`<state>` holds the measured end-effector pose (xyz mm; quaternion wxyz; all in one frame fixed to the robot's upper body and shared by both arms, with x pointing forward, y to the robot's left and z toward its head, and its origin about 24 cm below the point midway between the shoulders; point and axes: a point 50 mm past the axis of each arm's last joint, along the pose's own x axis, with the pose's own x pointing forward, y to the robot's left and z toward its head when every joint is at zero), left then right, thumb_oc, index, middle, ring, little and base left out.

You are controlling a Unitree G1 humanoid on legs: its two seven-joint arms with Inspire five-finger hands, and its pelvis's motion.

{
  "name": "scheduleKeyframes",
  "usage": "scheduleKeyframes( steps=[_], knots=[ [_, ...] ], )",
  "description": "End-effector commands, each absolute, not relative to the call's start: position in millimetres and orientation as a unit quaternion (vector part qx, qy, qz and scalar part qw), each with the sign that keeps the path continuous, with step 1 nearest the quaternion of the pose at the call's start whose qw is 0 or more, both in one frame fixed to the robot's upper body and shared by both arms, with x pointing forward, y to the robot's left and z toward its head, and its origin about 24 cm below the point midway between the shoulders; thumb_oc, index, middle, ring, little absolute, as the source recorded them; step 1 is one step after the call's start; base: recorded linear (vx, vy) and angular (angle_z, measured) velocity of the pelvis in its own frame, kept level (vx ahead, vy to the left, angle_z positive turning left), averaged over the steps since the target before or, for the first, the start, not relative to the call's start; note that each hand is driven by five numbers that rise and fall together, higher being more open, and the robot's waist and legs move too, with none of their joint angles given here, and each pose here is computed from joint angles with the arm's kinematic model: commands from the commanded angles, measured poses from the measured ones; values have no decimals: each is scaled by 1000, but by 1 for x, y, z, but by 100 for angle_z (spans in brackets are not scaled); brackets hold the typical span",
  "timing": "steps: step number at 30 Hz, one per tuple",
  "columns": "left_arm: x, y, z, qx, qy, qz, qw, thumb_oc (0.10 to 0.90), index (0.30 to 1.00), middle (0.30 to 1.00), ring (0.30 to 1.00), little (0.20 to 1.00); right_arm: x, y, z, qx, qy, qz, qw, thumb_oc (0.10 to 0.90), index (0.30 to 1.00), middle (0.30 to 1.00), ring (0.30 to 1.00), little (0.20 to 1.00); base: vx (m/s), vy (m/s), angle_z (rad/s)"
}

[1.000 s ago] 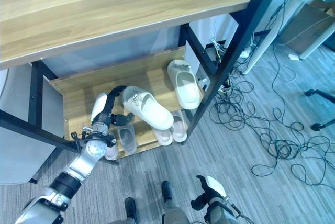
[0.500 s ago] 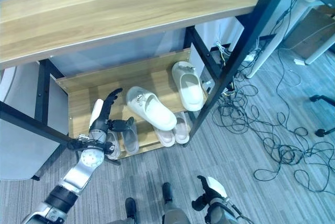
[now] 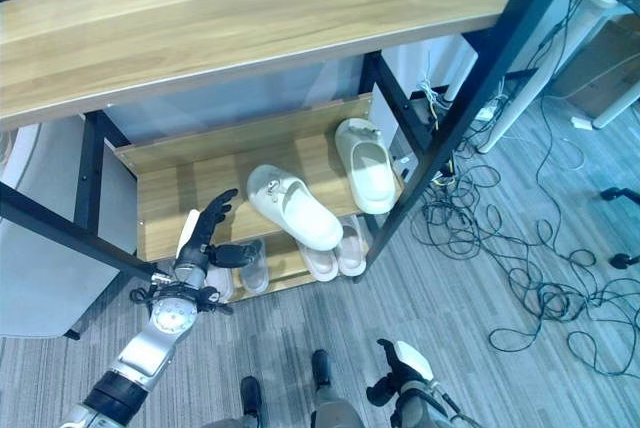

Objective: Arrange the slippers neatly on the shoe rack.

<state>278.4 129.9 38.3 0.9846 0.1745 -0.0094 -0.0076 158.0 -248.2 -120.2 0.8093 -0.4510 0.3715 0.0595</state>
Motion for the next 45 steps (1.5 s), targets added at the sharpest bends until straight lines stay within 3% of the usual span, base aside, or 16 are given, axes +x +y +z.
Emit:
scheduleKeyframes(
  steps=[1,25,45],
  knots=[
    [300,107,99,141,-157,-2,978,800,900,900,900,900,163,-250,-116,-457,353,38,815,800,900,900,900,900,0,0,0],
    [316,80,126,104,-191,-30,976,800,900,900,900,900,166,-254,-114,-465,353,34,811,800,900,900,900,900,0,0,0],
    [350,85,153,326,-251,28,911,800,900,900,900,900,165,-253,-116,-453,357,27,817,800,900,900,900,900,2,-1,-3]
  ],
)
